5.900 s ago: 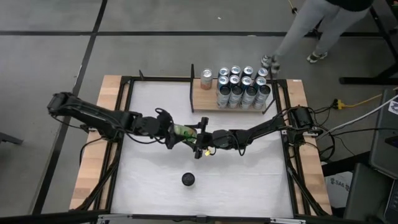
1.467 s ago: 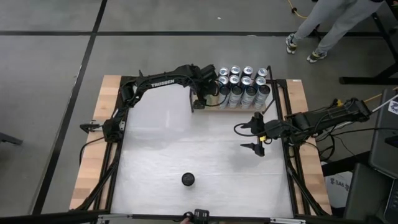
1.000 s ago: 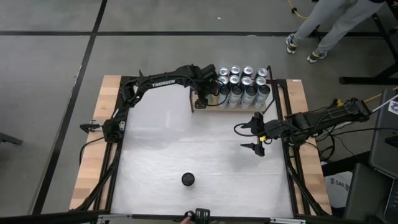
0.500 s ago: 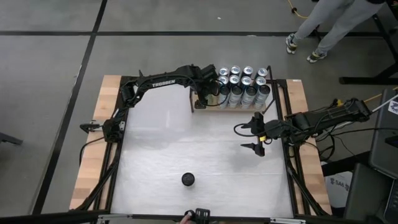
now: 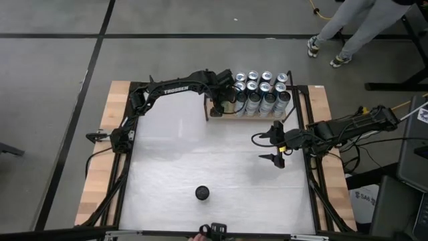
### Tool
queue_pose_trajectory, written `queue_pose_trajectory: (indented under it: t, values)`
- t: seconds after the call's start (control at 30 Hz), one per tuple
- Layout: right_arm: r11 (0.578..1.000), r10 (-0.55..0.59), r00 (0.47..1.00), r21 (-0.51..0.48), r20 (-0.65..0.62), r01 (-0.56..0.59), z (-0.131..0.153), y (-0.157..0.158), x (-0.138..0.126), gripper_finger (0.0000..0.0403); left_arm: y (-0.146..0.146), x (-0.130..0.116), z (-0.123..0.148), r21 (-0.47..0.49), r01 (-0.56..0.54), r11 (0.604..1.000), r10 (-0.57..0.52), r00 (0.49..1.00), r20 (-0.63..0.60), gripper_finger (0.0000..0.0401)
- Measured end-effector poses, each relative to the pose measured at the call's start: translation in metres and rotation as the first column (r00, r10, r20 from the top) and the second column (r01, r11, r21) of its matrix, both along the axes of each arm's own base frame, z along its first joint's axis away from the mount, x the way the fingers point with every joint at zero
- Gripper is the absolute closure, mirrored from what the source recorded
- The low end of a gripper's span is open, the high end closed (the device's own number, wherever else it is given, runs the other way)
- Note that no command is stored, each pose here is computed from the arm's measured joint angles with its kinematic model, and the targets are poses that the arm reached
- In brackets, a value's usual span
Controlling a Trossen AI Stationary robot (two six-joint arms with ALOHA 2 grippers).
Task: Place canned beverage on shelf
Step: Put the green soda can on the shelf
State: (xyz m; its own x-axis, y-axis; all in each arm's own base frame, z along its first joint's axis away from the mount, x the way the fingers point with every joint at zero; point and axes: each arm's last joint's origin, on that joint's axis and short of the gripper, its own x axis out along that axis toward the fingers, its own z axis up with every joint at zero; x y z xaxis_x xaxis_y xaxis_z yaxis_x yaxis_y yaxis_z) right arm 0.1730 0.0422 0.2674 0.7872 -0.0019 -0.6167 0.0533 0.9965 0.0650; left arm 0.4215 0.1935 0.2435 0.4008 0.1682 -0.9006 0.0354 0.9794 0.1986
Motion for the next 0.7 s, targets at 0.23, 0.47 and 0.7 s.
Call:
queue_pose_trajectory:
  t: [0.23,0.47,0.7]
  values:
    - [1.0,0.0,1.0,0.0,0.0,0.0,0.0,0.0,0.0,0.0017,0.0005,0.0001,0.0002,0.007,-0.008,1.0,0.008,1.0,0.001,0.0067]
    - [1.0,0.001,1.0,0.0,0.0,-0.001,0.0,0.0,0.0,0.0017,0.0006,0.0001,0.0002,0.01,-0.009,1.0,0.009,1.0,0.001,0.0025]
    - [1.0,0.001,1.0,0.0,0.0,-0.001,0.0,0.0,0.0,0.0017,0.0028,0.0002,0.0008,0.079,-0.044,0.996,0.045,0.999,-0.017,0.0017]
